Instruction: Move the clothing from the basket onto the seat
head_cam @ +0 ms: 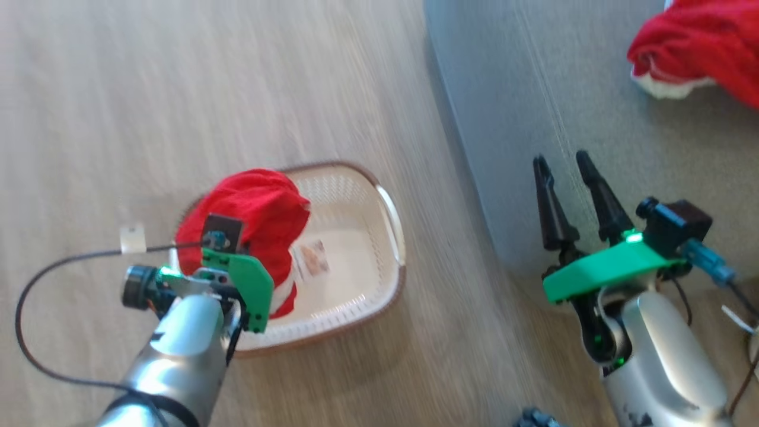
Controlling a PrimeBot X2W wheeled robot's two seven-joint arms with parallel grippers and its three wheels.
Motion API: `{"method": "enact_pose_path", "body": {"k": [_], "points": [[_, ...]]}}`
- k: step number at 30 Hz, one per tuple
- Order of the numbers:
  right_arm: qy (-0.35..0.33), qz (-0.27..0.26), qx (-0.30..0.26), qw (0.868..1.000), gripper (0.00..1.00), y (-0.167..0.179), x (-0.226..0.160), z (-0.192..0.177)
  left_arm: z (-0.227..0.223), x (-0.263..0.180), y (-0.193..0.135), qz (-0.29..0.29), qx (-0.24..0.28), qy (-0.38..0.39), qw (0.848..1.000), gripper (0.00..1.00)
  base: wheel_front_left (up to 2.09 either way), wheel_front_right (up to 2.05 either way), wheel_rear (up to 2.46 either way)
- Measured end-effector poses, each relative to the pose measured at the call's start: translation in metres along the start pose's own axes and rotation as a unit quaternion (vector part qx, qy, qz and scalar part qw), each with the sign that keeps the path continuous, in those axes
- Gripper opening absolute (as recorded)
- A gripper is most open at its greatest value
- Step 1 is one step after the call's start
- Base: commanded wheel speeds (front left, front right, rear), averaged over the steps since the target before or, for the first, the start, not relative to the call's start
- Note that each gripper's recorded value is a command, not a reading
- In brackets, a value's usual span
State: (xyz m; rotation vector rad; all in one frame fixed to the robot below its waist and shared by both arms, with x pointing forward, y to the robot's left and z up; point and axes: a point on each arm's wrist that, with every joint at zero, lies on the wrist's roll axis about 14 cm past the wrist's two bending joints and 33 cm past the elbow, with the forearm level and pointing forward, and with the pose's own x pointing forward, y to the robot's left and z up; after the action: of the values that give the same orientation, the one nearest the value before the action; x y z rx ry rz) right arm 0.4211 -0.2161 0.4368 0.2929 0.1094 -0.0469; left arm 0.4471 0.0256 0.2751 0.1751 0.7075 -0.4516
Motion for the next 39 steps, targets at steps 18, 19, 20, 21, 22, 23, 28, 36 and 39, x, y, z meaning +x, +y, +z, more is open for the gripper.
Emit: {"method": "enact_pose_path", "body": {"k": [18, 19, 20, 21, 22, 23, 28, 36, 39], "points": [[-0.046, 0.074, 0.006, 0.996, 1.00, 0.045, -0.060, 0.033, 0.099, -0.121, 0.022, 0.075, -0.077, -0.222, 0.969, 0.00, 0.00, 0.00, 0.00], [-0.048, 0.078, 0.004, 0.996, 1.00, 0.047, -0.061, 0.034, 0.103, -0.127, 0.023, 0.077, -0.080, -0.233, 0.966, 0.00, 0.00, 0.00, 0.00], [-0.049, 0.082, 0.003, 0.995, 1.00, 0.049, -0.062, 0.035, 0.107, -0.132, 0.025, 0.080, -0.084, -0.244, 0.963, 0.00, 0.00, 0.00, 0.00], [-0.051, 0.085, 0.002, 0.995, 1.00, 0.050, -0.063, 0.036, 0.111, -0.137, 0.027, 0.084, -0.091, -0.254, 0.959, 0.00, 0.00, 0.00, 0.00], [-0.053, 0.088, 0.001, 0.995, 1.00, 0.052, -0.064, 0.038, 0.114, -0.143, 0.029, 0.087, -0.096, -0.265, 0.955, 0.00, 0.00, 0.00, 0.00], [-0.053, 0.088, 0.001, 0.995, 1.00, 0.052, -0.064, 0.038, 0.114, -0.143, 0.029, 0.087, -0.096, -0.265, 0.955, 0.00, 0.00, 0.00, 0.00], [-0.065, 0.102, 0.001, 0.993, 1.00, 0.061, -0.065, 0.045, 0.134, -0.170, 0.037, 0.098, -0.110, -0.323, 0.935, 0.00, 0.00, 0.00, 0.00], [-0.064, 0.108, 0.002, 0.992, 1.00, 0.065, -0.075, 0.042, 0.181, -0.230, 0.054, 0.108, -0.127, -0.443, 0.881, 0.00, 0.00, 0.00, 0.00], [-0.066, 0.111, 0.003, 0.992, 1.00, 0.067, -0.074, 0.044, 0.206, -0.259, 0.060, 0.112, -0.126, -0.497, 0.851, 0.00, 0.00, 0.00, 0.00]]}}
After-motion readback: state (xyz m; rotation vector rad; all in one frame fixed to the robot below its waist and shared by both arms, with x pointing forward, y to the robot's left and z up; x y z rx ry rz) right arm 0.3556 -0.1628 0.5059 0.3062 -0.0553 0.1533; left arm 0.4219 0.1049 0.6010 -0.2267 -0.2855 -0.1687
